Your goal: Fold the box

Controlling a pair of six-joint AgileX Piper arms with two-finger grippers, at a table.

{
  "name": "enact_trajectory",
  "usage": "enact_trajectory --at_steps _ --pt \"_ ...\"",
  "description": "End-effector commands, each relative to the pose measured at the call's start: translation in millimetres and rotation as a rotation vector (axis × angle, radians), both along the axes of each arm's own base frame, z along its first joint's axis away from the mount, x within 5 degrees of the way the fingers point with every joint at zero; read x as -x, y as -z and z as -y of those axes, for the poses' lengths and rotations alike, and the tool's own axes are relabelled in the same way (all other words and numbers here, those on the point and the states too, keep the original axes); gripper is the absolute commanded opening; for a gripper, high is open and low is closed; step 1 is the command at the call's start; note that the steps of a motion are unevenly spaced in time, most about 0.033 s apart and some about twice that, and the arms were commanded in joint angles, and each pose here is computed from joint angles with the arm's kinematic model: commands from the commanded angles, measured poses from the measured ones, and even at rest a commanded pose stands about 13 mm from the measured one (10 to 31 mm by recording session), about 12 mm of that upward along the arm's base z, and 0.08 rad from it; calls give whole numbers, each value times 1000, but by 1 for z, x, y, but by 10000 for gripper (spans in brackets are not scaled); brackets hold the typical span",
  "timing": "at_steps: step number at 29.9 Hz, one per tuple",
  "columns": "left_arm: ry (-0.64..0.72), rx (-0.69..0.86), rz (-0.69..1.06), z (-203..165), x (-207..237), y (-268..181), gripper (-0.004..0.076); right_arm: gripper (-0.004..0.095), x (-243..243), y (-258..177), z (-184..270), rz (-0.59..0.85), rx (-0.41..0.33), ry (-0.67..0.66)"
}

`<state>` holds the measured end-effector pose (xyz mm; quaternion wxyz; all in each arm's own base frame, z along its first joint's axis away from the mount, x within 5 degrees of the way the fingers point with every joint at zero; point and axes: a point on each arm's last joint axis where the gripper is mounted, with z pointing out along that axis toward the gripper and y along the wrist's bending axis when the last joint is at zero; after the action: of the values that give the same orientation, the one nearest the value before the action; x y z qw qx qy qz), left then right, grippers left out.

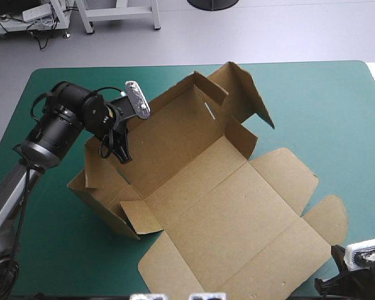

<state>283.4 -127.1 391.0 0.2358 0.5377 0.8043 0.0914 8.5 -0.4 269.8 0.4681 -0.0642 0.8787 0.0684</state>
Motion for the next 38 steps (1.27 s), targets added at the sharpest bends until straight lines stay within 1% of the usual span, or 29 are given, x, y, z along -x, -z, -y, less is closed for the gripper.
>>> enact_trajectory --at_steps 1,5,10,17,21,24,27,29,31,34,36,38 --pt "50 -49 214 2 7 -31 -10 -13 -4 -11 0 65 -1 1" --pt "106 -113 320 13 7 -37 -10 -13 -4 -11 0 65 -1 1" --pt "208 -214 452 28 11 -46 -10 -13 -4 -11 0 65 -1 1" --pt "314 -188 473 58 28 -46 -10 -13 -4 -11 0 65 -1 1" --pt "329 -129 524 70 28 -42 -10 -12 -4 -11 0 67 -1 1" --pt "351 -205 529 69 24 -26 -10 -11 -4 -12 0 71 -2 1" --pt "342 -293 536 66 20 -9 -10 -10 -3 -18 1 94 -35 26" --pt "333 -317 540 64 19 -1 -10 -11 -2 -24 3 109 -53 57" --pt "332 -316 538 65 18 4 -10 -11 -2 -30 5 120 -42 73" --pt "344 -312 535 66 18 9 -10 -11 -8 -44 7 129 -3 95" --pt "335 -288 542 67 18 10 -10 -11 -16 -57 6 131 17 102" --pt "328 -275 554 69 17 10 -10 -13 -28 -74 4 163 22 101"
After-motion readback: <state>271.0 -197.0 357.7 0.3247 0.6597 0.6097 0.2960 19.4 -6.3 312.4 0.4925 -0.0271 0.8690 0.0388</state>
